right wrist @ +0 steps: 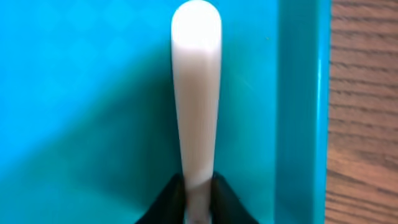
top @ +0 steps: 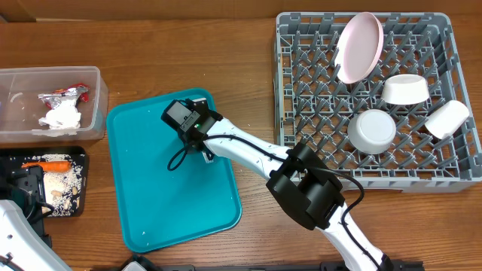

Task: Sort waste into correct bins and load items into the dishwasher rack
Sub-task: 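Grasp the white fork handle with the right gripper, then carry the fork into the rack's upper left and release it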

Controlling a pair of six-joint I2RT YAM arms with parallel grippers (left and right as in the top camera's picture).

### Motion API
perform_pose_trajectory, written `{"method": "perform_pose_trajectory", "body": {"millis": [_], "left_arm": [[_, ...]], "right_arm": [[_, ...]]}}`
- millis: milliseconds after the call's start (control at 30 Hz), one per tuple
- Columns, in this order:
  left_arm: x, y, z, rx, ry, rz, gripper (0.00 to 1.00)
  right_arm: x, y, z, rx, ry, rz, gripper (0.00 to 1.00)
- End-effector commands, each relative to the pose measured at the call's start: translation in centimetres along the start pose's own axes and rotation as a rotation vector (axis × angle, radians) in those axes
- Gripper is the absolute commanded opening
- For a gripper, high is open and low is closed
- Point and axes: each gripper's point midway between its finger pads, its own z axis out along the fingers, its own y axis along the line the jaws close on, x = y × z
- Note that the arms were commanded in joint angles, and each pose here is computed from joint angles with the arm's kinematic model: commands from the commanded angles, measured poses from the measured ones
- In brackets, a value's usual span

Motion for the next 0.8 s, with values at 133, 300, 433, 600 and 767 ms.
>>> {"method": "perform_pose_trajectory", "body": {"millis": [133,300,433,600,767], "left_arm": [[-0.3,-0.1,-0.3,0.012,-0.01,-0.024,1.0],[-0.3,-0.1,-0.3,0.012,-0.01,-0.024,1.0],[-0.3,-0.1,-0.3,0.012,-0.01,-0.024,1.0],[-0.3,-0.1,-0.3,0.012,-0.01,-0.024,1.0],[-0.3,-0.1,-0.3,0.012,-0.01,-0.024,1.0]], "right_arm": [[2.0,-0.5,1.2,0.005,0.068,-0.007,0.04],[1.9,-0.5,0.9,0.007,0.071,-0.008,0.04],[1.3,-0.3,0.0,0.006,0.069,-0.007,0.04],[0.2,0.0,-1.4,-0.003,0.056,-0.004,0.04],[-1.2,0.2,-3.4,-0.022,0.03,0.005,0.04]]}}
